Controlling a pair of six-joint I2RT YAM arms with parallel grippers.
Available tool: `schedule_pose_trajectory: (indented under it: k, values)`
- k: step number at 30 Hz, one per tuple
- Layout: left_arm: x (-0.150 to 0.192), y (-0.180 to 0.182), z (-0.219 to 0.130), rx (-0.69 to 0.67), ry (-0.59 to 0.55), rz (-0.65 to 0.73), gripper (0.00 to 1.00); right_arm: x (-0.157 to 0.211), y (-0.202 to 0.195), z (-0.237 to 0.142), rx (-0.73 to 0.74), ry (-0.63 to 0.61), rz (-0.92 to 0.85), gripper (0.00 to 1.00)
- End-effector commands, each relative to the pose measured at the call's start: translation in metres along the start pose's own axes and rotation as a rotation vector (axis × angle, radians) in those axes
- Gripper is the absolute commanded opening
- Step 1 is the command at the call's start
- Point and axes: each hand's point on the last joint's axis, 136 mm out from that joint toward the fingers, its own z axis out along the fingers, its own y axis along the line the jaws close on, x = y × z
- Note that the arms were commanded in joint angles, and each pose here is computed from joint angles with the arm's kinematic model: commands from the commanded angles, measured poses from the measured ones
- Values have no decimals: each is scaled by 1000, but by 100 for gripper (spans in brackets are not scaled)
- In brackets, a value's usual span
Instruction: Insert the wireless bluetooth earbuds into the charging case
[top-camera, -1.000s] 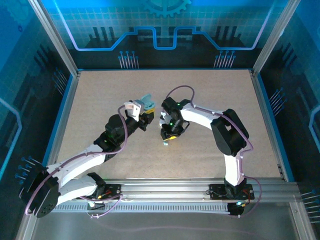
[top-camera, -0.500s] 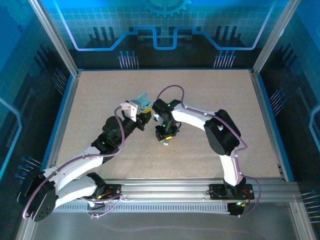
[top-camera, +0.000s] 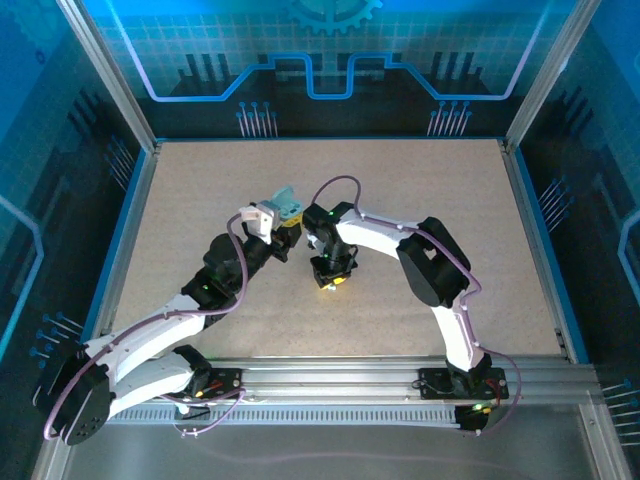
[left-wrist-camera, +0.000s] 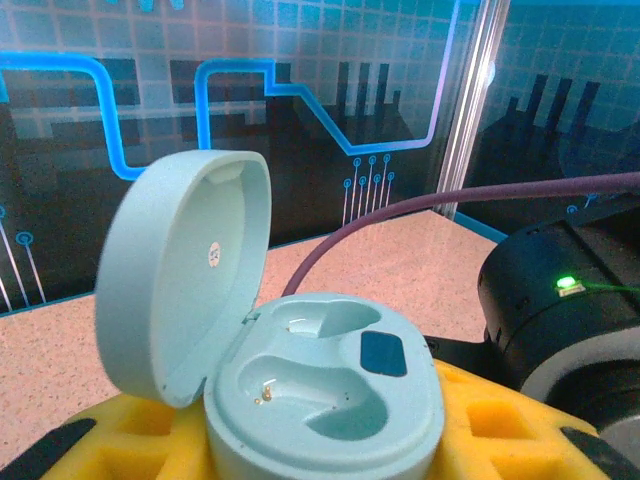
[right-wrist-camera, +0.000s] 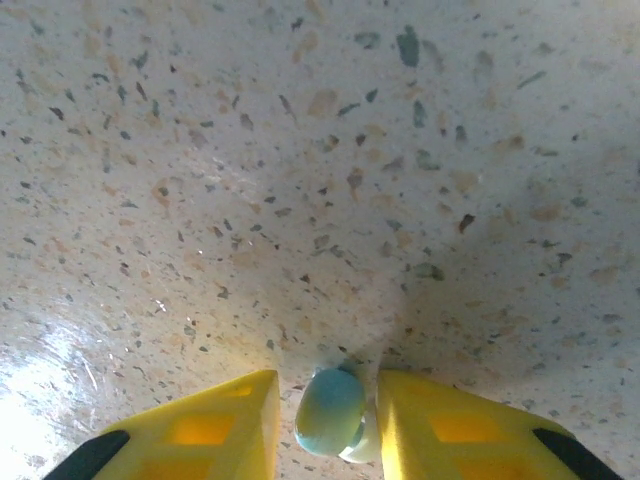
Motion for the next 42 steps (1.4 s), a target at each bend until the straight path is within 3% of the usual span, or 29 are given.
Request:
schedule_pose_trajectory:
  k: [1,12,17,21,26,29,34,42]
  values:
    - [-5,6,-4,-28,-22,13,28,5,6,5,28,33,-12,31]
    - [-4,7,-5,-29,-20,14,28,7,-2,3,70,29,6,23]
    - [-6,6,-5,-28,-22,15,28,3,0,-23,-28,-44,38,21]
    - [-7,5,-4,-22,-24,16,29,0,5,-68,-288,-161,81,21]
    - [-6,-1,1,21,-20,2,29,1,-6,-147,-771,-331,168,21]
    - [-6,-10,5,69,-19,-5,29,5,-18,-197,-982,-443,170,21]
    - [-10,-23,8,147,-39,-11,28,17,-36,-258,-1164,-544,166,22]
    - [-10,-56,14,328,-59,-1,29,38,-31,-317,-1236,-586,97,23]
